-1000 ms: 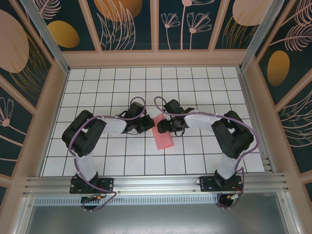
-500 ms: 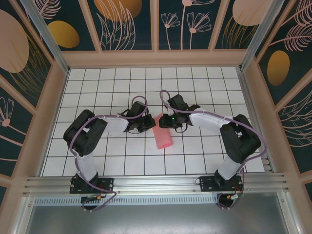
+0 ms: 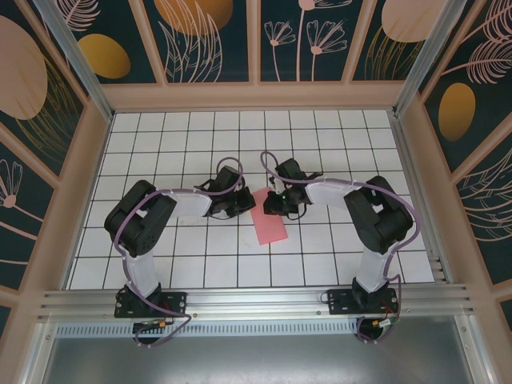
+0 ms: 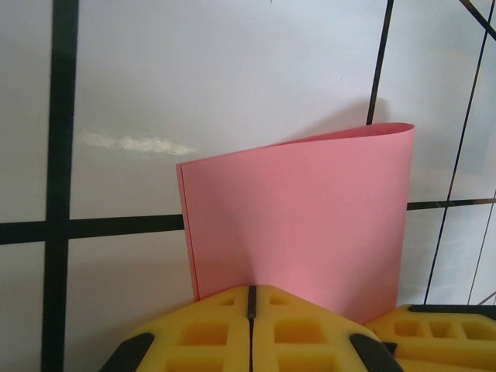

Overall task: Fold a paper plane with a square sheet of paper (pick it up from the middle)
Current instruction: Fold the square sheet of paper in half at the center of the table.

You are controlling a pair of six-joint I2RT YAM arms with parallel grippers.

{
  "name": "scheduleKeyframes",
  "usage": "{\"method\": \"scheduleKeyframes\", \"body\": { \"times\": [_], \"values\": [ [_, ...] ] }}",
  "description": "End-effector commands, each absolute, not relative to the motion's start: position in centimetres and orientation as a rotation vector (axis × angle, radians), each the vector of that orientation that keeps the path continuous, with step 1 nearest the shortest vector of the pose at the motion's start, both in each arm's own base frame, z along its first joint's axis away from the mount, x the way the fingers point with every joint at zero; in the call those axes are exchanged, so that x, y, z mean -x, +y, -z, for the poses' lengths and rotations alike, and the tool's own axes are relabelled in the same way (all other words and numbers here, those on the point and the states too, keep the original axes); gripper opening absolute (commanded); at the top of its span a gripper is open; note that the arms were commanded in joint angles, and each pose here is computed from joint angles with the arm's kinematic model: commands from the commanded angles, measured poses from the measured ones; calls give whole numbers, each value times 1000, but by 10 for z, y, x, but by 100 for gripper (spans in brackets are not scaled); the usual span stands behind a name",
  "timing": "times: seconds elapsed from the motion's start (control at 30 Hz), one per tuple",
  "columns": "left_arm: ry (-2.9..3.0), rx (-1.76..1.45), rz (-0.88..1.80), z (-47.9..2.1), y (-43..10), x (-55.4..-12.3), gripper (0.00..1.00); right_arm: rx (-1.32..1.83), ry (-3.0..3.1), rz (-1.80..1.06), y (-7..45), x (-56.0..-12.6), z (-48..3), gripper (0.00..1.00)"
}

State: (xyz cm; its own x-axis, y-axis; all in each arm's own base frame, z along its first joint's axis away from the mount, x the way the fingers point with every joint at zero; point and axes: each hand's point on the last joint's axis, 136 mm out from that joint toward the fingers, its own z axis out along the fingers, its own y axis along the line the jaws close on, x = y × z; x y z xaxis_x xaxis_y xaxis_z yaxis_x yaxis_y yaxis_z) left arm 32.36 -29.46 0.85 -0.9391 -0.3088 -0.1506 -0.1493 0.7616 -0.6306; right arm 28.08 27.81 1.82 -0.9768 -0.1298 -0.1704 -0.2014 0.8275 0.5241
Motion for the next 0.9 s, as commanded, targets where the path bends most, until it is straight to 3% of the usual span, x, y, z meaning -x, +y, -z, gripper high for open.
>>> {"method": "scheduleKeyframes", "body": {
  "times": [0.0, 0.67, 0.87],
  "values": [
    [2960, 476, 477, 73, -232, -277, 8, 294, 2885, -877, 268, -269, -13, 16],
    [2970, 496, 438, 81, -225, -271, 7, 211, 2952, -977, 222, -212, -4, 16],
    [2965, 489, 454, 80, -227, -272, 8, 226, 2847, -1043, 233, -229, -38, 16]
  ]
}}
